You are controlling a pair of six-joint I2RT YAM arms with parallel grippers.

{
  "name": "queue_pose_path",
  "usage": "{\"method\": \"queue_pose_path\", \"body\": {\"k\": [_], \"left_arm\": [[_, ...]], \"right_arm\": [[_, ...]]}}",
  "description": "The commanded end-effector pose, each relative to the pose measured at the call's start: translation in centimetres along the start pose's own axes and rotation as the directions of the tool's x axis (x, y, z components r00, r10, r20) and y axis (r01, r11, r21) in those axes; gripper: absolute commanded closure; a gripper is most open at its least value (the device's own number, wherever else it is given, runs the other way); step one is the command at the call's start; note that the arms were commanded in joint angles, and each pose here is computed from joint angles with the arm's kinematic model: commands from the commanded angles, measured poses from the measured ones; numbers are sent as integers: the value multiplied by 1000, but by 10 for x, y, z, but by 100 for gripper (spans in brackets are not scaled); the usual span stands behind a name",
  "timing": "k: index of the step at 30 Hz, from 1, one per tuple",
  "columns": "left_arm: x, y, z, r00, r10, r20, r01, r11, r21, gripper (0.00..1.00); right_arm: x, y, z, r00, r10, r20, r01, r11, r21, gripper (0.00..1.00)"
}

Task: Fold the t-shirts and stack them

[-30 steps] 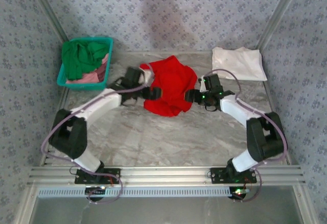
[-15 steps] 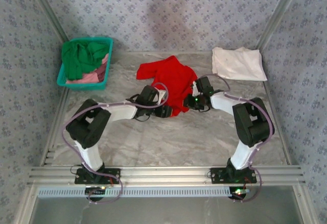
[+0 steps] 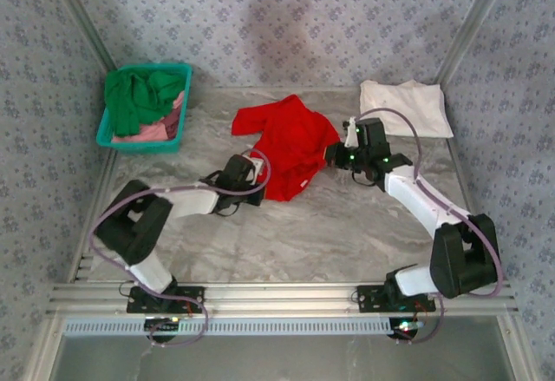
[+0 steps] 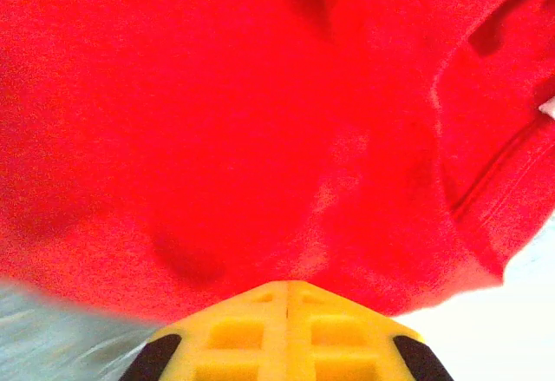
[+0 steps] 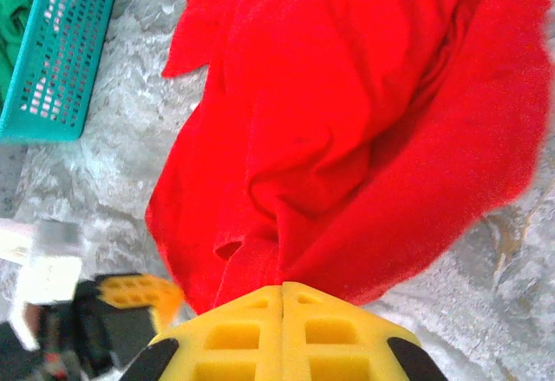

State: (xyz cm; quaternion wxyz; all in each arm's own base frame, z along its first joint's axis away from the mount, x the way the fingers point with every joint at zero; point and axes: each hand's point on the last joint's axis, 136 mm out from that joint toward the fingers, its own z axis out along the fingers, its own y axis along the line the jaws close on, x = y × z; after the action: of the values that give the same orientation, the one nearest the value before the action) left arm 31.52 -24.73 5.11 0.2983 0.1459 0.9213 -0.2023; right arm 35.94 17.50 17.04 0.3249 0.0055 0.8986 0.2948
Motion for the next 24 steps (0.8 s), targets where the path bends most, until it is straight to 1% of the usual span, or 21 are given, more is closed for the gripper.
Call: {"method": "queue_pose_path", "body": {"k": [1, 5, 7, 8, 9, 10, 11, 12, 14, 16, 17, 19, 21, 22, 24], "left_arm": [[-32, 22, -41, 992, 43, 116, -31, 994, -101, 100], [-62, 20, -87, 973, 116, 199, -91, 988, -128, 100], [-75, 6, -106, 957, 152, 248, -134, 987, -89, 100], [-79, -7, -113, 948, 175, 266, -171, 985, -37, 99], [-79, -18, -116, 941, 196, 277, -207, 978, 9, 82], [-76, -31, -114, 930, 227, 290, -253, 966, 55, 48], [-69, -43, -109, 918, 266, 293, -303, 949, 89, 25], [-57, -59, -100, 903, 320, 286, -366, 922, 124, 15], [-32, -92, -81, 856, 441, 270, -492, 856, 161, 9], [-20, -116, -61, 822, 495, 281, -548, 821, 159, 2], [-20, -130, -53, 810, 509, 291, -566, 807, 166, 2], [-28, -150, -41, 776, 541, 325, -603, 787, 131, 2], [-41, -170, -35, 718, 590, 369, -658, 748, 86, 2], [-50, -177, -33, 695, 602, 393, -672, 738, 60, 2], [-70, -183, -28, 665, 612, 428, -679, 734, 4, 2]], "right_arm": [[13, 6, -10, 1000, -20, -25, 19, 1000, -16, 100], [-9, 29, -34, 993, -96, 69, 98, 995, -34, 100], [-21, 41, -49, 982, -139, 126, 144, 989, -27, 100], [-28, 47, -58, 975, -155, 159, 161, 986, -29, 100], [-33, 52, -64, 968, -167, 185, 176, 984, -34, 100], [-36, 55, -69, 962, -174, 210, 185, 982, -34, 100], [-38, 56, -70, 960, -175, 219, 186, 982, -32, 100], [-40, 56, -71, 959, -172, 227, 184, 982, -32, 100], [-37, 57, -64, 962, -162, 219, 175, 984, -39, 100], [-34, 59, -56, 968, -150, 201, 163, 985, -53, 100], [-33, 62, -53, 970, -146, 196, 161, 985, -62, 100], [-29, 68, -48, 972, -150, 183, 166, 983, -75, 100], [-27, 72, -46, 972, -153, 176, 168, 983, -76, 100], [-26, 73, -46, 973, -151, 174, 167, 983, -77, 100], [-22, 76, -46, 974, -154, 168, 169, 982, -81, 100]]}}
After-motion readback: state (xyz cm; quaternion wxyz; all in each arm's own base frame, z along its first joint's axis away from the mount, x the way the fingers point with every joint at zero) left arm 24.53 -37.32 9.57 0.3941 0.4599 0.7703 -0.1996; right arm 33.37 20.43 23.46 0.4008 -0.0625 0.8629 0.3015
